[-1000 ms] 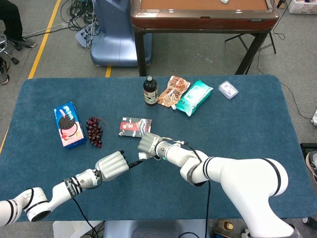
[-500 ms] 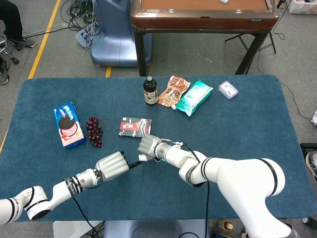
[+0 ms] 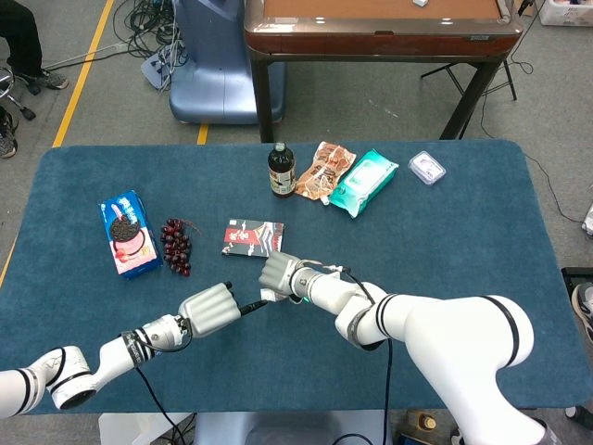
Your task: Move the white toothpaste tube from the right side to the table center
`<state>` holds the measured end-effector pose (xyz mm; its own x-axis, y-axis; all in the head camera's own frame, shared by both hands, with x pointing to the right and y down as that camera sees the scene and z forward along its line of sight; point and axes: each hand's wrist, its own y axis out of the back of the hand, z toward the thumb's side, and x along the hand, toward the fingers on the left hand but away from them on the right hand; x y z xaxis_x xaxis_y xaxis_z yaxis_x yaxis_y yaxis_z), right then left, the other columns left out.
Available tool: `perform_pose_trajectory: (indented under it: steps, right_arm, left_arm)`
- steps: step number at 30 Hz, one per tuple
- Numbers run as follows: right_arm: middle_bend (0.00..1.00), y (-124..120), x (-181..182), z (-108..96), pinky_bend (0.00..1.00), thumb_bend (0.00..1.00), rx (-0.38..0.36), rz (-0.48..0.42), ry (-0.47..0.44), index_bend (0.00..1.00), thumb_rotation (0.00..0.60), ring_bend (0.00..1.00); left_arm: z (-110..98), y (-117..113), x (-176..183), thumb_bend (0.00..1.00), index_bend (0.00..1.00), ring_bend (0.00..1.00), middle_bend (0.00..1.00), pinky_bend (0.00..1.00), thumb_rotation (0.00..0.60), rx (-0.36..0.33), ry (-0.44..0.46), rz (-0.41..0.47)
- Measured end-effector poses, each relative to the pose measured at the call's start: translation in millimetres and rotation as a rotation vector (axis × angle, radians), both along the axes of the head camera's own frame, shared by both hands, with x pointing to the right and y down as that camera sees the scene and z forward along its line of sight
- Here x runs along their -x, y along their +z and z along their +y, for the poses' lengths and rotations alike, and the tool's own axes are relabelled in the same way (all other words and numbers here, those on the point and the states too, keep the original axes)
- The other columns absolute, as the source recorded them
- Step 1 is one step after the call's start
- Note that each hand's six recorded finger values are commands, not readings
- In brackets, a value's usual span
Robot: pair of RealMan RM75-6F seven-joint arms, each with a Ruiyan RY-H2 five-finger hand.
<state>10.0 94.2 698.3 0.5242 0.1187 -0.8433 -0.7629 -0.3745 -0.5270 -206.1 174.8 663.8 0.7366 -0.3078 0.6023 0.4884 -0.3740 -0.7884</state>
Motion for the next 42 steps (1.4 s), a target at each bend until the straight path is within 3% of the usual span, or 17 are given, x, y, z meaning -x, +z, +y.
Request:
perform_pose_trajectory:
  steps: [10, 22, 42]
  right_arm:
    - [0.85, 0.8, -2.0, 0.8, 0.39, 1.00, 0.001, 0.013, -0.004, 1.00, 0.600, 0.84]
    - [0.86, -2.4, -1.4, 4.8, 0.39, 1.00, 0.019, 0.002, -0.001, 1.00, 0.600, 0.85]
    - [0.87, -6.0, -5.2, 5.4, 0.39, 1.00, 0.027, -0.014, 0.008, 1.00, 0.600, 0.88]
  left_arm:
    - [-2.9, 1.0, -1.5, 0.10, 0.00, 0.57, 0.63, 0.41, 0.600, -0.027, 0.024, -0.006]
    - [-4.1, 7.8, 2.5, 0.11, 0.00, 0.56, 0.62, 0.41, 0.600, 0.025, -0.025, -0.034]
    - [-1.4, 12.4, 9.8, 0.11, 0.00, 0.56, 0.62, 0.41, 0.600, 0.038, -0.035, -0.069]
